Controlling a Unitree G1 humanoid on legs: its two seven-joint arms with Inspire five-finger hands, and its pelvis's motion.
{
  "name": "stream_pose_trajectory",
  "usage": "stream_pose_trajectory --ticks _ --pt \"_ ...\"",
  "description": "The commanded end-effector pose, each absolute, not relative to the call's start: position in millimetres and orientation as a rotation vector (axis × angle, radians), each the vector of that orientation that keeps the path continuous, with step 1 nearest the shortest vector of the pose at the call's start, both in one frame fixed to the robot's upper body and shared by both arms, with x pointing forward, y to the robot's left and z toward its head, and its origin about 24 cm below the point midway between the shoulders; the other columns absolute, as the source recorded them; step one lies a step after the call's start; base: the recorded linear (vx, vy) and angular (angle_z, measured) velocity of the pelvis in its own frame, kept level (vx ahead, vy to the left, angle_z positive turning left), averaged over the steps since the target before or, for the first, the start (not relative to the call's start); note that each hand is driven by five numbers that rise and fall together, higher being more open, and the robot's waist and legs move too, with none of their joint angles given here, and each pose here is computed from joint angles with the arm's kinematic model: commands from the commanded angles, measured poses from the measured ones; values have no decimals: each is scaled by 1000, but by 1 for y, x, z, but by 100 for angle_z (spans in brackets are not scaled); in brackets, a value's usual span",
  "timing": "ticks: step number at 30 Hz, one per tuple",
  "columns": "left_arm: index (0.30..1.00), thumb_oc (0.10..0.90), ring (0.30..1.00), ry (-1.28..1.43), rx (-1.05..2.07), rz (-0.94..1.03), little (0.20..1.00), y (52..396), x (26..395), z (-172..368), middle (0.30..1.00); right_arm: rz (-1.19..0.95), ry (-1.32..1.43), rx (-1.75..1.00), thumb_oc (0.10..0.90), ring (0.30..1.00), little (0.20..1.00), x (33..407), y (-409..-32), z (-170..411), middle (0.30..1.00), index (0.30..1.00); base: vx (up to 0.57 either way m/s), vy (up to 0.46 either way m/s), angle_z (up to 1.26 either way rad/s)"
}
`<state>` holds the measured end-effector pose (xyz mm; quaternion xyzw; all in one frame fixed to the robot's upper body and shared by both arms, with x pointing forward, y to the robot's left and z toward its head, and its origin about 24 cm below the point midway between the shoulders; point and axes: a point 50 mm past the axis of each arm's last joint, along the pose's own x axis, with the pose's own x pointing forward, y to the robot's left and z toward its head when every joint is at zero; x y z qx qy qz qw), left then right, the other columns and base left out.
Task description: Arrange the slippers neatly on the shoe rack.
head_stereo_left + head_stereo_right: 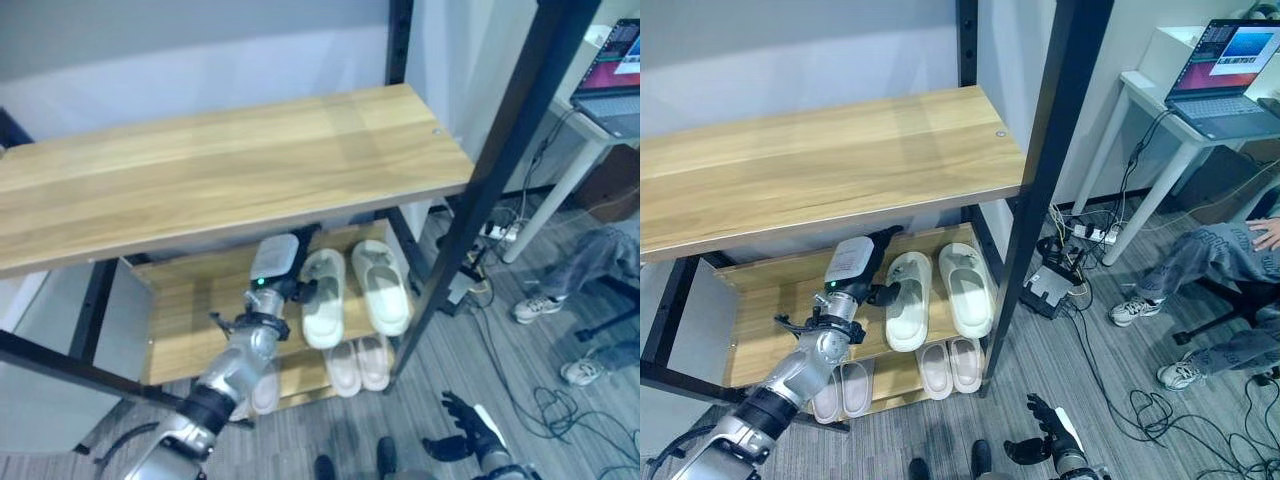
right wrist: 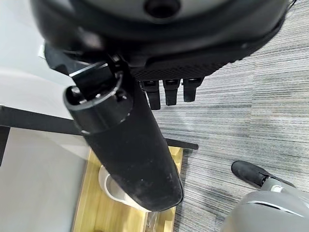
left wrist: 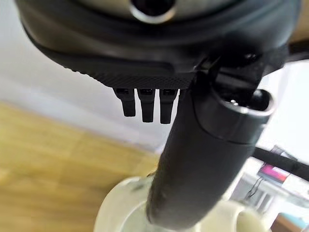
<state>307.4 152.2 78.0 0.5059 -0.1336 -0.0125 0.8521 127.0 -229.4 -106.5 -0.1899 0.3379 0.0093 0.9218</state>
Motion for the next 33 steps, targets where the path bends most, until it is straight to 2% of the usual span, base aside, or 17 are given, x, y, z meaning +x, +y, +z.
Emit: stream_pose_trajectory --ticks 1,9,10,13,17,33 --pt "900 800 900 -466 984 18 900 151 318 119 900 -13 674 -379 800 900 900 124 -237 -105 900 900 -24 -10 11" --pt "900 800 900 -405 943 63 900 177 297 105 900 -7 705 -372 800 900 900 117 -236 -109 900 900 -8 -1 8" --pt "900 800 900 -321 869 16 900 173 291 82 900 3 697 -372 800 900 900 117 -234 -109 900 900 -16 17 15" --pt "900 800 900 -232 836 -69 900 156 291 57 900 6 682 -388 800 900 900 120 -235 -106 900 900 -8 9 4" --pt "900 800 900 -170 731 -125 900 143 289 45 900 -1 677 -391 800 900 900 122 -236 -105 900 900 -7 -3 -3" --pt "900 800 900 -177 574 -248 900 97 305 53 900 8 685 -397 800 900 900 125 -238 -105 900 900 4 -8 -4"
